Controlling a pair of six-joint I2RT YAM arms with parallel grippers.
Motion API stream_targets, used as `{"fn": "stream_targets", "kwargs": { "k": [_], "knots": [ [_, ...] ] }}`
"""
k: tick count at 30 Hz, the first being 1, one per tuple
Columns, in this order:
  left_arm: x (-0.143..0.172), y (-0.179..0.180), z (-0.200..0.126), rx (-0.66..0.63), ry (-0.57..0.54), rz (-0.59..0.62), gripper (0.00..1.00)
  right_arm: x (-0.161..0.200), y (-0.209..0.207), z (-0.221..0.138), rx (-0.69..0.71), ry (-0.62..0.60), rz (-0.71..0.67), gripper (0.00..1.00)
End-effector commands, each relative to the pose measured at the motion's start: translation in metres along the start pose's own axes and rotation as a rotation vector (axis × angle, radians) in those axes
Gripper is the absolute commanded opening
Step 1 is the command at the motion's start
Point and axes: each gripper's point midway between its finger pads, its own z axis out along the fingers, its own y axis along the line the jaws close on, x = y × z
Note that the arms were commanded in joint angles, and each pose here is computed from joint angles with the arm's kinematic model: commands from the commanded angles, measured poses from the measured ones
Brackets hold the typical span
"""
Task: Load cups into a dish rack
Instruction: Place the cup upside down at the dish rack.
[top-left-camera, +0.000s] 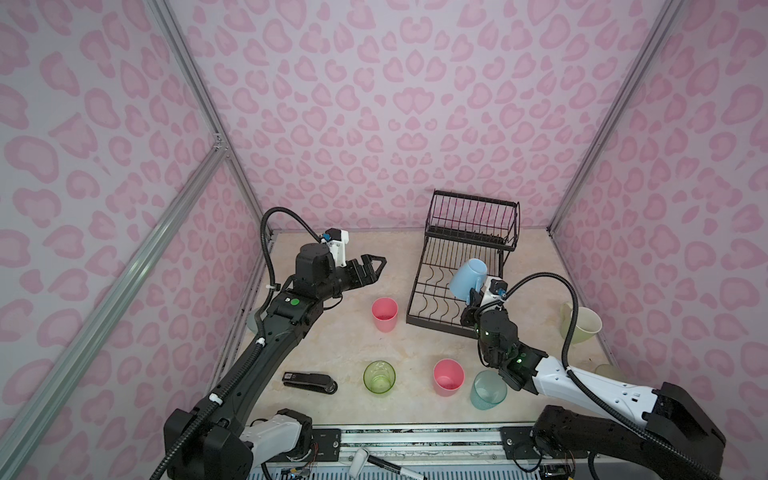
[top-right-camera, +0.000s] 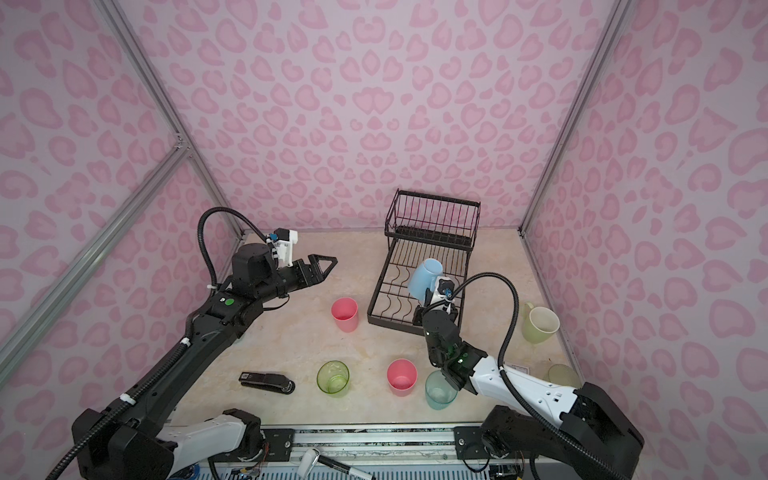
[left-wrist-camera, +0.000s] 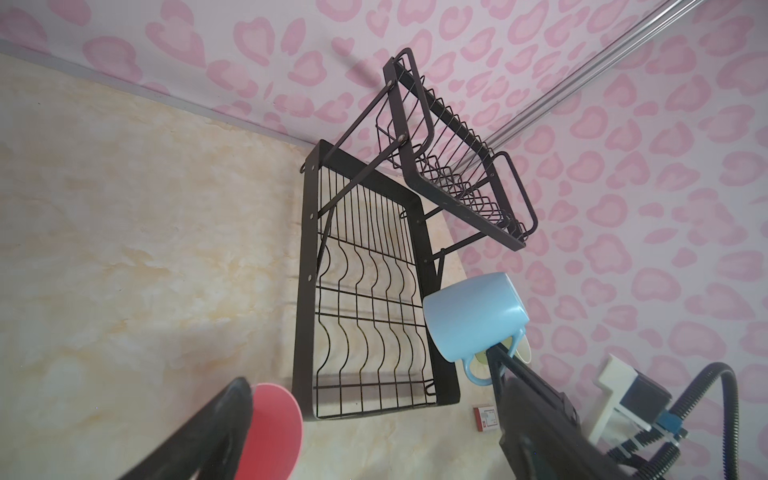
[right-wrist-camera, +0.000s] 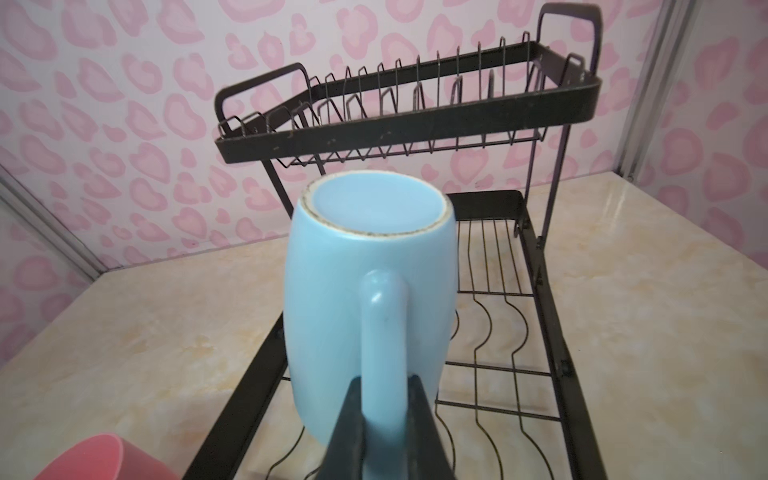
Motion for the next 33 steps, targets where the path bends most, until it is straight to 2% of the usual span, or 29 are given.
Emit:
{"fn": "stream_targets", "kwargs": {
  "k": [1,14,33],
  "knots": [
    [-0.003,0.0,-0.005,-0.021,-0.004,0.051,0.95,-0.022,-0.006,0.006,0.064,-0.112,0.001,0.0],
    [-0.011,-0.01,-0.016,-0.015,-0.027,0.111,0.95,0.003,-0.038,0.041,0.254,-0.131,-0.023,0.0],
    [-0.009,-0.006,-0.016,-0.02,-0.044,0.124,0.95,0.038,-0.079,0.1,0.385,-0.058,-0.028,0.0]
  ]
}}
